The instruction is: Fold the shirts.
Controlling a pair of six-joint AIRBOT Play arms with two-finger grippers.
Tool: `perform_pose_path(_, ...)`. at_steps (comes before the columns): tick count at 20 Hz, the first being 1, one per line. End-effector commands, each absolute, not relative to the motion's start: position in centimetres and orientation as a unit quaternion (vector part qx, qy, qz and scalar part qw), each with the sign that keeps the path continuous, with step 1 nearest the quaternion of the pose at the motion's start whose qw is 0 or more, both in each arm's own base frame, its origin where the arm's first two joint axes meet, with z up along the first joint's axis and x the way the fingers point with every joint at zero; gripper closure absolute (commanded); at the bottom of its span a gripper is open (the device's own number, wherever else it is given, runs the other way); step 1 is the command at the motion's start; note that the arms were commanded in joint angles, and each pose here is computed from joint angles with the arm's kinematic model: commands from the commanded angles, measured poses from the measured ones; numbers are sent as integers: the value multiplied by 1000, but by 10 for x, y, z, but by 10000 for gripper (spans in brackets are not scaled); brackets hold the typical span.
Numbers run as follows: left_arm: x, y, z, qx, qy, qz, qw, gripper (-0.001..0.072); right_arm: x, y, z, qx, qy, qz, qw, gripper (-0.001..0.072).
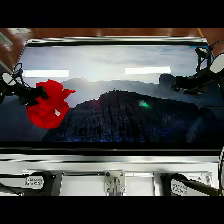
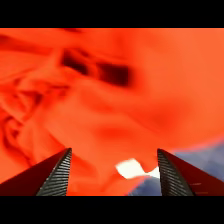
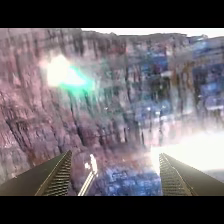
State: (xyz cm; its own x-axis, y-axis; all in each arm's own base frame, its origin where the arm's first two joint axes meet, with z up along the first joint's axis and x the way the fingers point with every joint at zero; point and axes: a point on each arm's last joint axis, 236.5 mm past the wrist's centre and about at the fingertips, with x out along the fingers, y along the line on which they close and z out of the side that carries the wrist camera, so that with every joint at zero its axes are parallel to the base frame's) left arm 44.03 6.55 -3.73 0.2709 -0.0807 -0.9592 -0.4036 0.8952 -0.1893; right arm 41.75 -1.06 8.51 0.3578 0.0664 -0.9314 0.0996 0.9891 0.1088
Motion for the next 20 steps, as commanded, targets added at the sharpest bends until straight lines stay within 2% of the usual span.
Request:
perform_pose_path(1, 440, 79, -80, -221, 626, 116, 739, 85, 420, -10, 86, 75, 563, -9, 823, 41)
perform_pose_path(3, 444, 71, -95, -224, 631, 108, 735, 88, 420, -8, 86, 77, 563, -7, 823, 41)
perform_pose_path(4, 444, 69, -100, -225, 634, 107, 732, 113, 420, -7, 86, 80, 563, -4, 823, 41)
perform_pose_path(5, 443, 68, -102, -225, 637, 107, 730, 277, 420, -4, 87, 84, 562, -1, 823, 42)
perform_pose_path(6, 442, 67, -101, -225, 639, 102, 729, 574, 420, -2, 87, 87, 562, 2, 823, 41)
perform_pose_path(7, 443, 63, -96, -218, 640, 85, 732, 676, 419, -2, 87, 88, 563, 3, 822, 42)
perform_pose_path(9, 461, 55, -59, -212, 609, 62, 762, 677, 418, -1, 86, 87, 566, 5, 820, 42)
perform_pose_path(12, 490, 16, 66, -150, 501, -13, 853, 677, 423, -1, 89, 77, 555, 11, 828, 43)
perform_pose_path(15, 465, -74, 194, -118, 386, -122, 907, 677, 420, 0, 101, 51, 544, 30, 837, 42)
perform_pose_path(17, 425, -145, 237, -100, 354, -204, 907, 677, 413, 0, 127, 40, 518, 34, 854, 42)
perform_pose_path(20, 367, -253, 228, -76, 378, -313, 868, 677, 393, -1, 176, 27, 467, 32, 883, 42)
